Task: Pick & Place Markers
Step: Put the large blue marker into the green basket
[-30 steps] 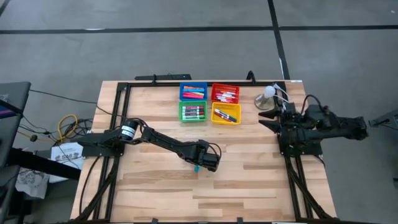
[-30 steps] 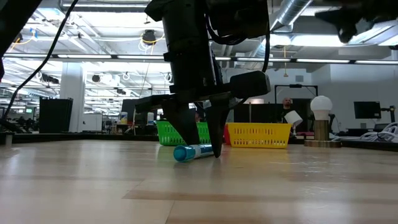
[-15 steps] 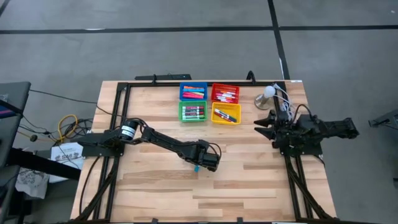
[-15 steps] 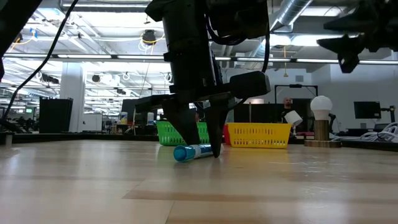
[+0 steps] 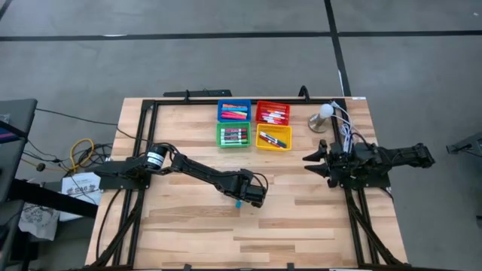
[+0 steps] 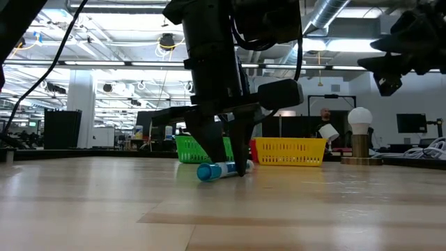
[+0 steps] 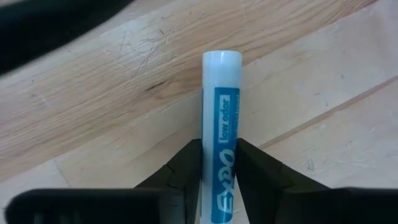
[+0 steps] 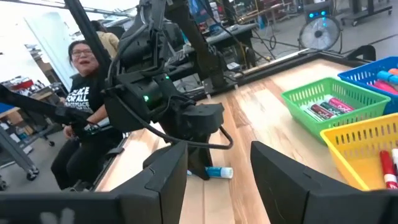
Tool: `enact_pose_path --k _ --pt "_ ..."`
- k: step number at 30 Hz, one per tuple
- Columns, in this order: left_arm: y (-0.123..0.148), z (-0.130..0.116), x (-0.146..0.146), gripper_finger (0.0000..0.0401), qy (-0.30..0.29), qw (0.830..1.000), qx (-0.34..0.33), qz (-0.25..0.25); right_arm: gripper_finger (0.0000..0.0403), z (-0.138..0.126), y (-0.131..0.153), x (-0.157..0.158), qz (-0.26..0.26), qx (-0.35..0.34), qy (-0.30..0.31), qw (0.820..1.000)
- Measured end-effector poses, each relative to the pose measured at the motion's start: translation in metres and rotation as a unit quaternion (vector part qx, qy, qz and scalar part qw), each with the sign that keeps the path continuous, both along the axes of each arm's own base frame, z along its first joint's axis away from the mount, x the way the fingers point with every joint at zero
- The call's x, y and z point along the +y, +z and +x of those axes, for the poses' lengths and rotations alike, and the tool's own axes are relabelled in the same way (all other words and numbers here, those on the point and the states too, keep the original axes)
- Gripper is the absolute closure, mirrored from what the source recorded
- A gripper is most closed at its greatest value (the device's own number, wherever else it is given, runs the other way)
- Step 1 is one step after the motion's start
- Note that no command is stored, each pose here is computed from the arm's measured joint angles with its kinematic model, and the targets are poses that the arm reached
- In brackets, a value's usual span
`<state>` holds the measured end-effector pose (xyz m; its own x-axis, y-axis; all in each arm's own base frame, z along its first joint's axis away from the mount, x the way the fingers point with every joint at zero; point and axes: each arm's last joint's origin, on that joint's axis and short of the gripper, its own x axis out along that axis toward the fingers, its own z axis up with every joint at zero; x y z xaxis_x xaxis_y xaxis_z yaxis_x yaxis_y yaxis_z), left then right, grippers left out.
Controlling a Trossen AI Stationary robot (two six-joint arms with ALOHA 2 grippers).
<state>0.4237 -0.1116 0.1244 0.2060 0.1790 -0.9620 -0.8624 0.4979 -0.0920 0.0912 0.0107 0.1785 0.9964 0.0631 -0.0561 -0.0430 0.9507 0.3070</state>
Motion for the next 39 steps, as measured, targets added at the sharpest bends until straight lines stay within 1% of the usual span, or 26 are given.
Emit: enact_pose_path --k 5,10,14,16,18,20,24,26,28,30,32,35,37,39 --pt "0.000 0.000 0.000 0.0334 0.000 1.000 0.000 0.000 0.0238 0.000 0.001 0.000 0.002 -0.002 0.000 1.000" --pt "0.000 0.000 0.002 0.0334 0.002 1.000 0.001 -0.002 0.0239 0.000 0.001 0.000 0.003 -0.002 0.000 1.000" --pt "0.012 -0.001 0.003 0.0331 -0.012 1.000 -0.007 -0.003 0.0238 0.000 0.001 0.000 0.004 -0.002 0.000 1.000" --pt "0.021 -0.007 0.004 0.0332 -0.027 1.000 0.005 0.005 0.0236 0.000 0.001 0.000 0.004 -0.002 0.000 1.000" --pt "0.042 -0.010 0.006 0.0333 -0.041 0.999 -0.019 0.014 0.0235 0.000 0.001 0.000 0.006 -0.002 0.000 1.000" --pt "0.071 -0.015 0.009 0.0333 -0.064 0.996 -0.048 0.026 0.0234 0.000 0.001 0.000 0.009 -0.002 -0.001 1.000" --pt "0.117 -0.027 0.019 0.0330 -0.148 0.984 -0.083 0.052 0.0235 0.000 0.001 0.000 0.009 -0.002 -0.001 1.000" --pt "0.145 -0.036 0.026 0.0330 -0.189 0.973 -0.109 0.072 0.0236 0.000 0.001 0.000 0.009 -0.003 -0.001 1.000" --pt "0.172 -0.046 0.035 0.0331 -0.236 0.957 -0.134 0.099 0.0236 0.000 0.001 0.000 0.009 -0.003 -0.001 1.000" --pt "0.191 -0.054 0.043 0.0330 -0.279 0.941 -0.147 0.126 0.0236 0.000 0.001 0.000 0.009 -0.004 -0.001 1.000" --pt "0.207 -0.062 0.054 0.0328 -0.308 0.927 -0.161 0.139 0.0235 0.000 0.001 0.000 0.009 -0.004 -0.001 1.000" --pt "0.228 -0.073 0.070 0.0329 -0.328 0.915 -0.191 0.133 0.0234 0.000 0.001 0.000 0.009 -0.002 -0.001 1.000" --pt "0.234 -0.077 0.080 0.0330 -0.343 0.909 -0.199 0.127 0.0235 0.000 0.001 0.000 0.009 -0.002 -0.001 1.000" --pt "0.236 -0.078 0.090 0.0329 -0.352 0.905 -0.198 0.133 0.0236 0.000 0.001 0.000 0.008 -0.002 -0.001 1.000"
